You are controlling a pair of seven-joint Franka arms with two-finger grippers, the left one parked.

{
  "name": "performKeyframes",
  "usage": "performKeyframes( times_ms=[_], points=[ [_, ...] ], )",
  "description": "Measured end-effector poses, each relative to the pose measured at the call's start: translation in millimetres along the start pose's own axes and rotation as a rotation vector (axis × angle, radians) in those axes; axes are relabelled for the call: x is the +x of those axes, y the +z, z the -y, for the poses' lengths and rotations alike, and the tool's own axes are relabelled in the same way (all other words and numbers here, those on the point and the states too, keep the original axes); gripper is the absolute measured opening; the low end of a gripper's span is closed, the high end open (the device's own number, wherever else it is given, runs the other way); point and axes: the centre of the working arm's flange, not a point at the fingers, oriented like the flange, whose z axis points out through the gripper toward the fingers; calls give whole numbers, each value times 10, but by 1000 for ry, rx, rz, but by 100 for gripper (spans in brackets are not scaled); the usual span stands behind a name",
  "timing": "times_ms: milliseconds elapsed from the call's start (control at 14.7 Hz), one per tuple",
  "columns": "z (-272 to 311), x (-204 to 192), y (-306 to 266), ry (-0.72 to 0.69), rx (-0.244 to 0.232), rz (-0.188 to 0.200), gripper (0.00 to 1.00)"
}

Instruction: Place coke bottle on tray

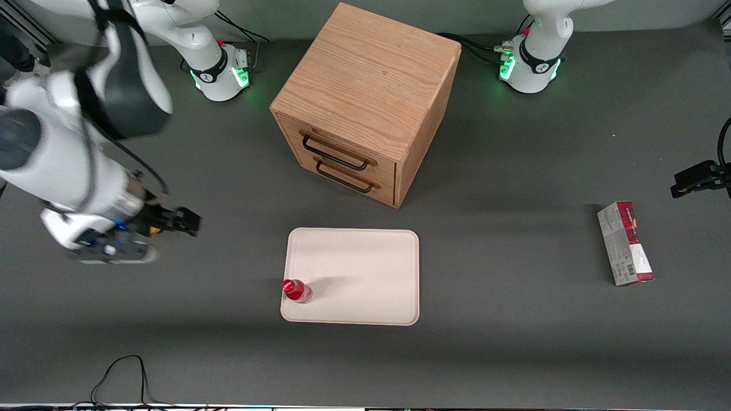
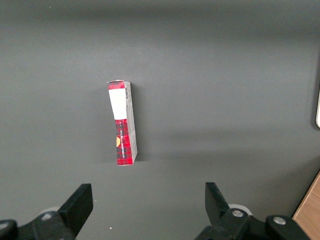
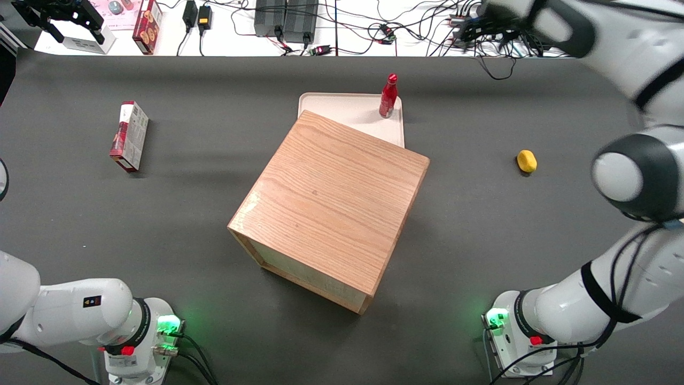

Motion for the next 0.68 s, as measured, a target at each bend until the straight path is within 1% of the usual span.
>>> performKeyframes(
  times_ms=[136, 272, 340, 476, 680],
  points=[
    [-340, -322, -263, 6, 12, 10, 100],
    [-494, -605, -398, 16, 20, 16, 100],
    [-516, -717, -427, 18, 27, 32, 100],
    [-540, -842, -465, 19, 33, 52, 100],
    [-618, -890, -513, 31, 35, 61, 100]
  ],
)
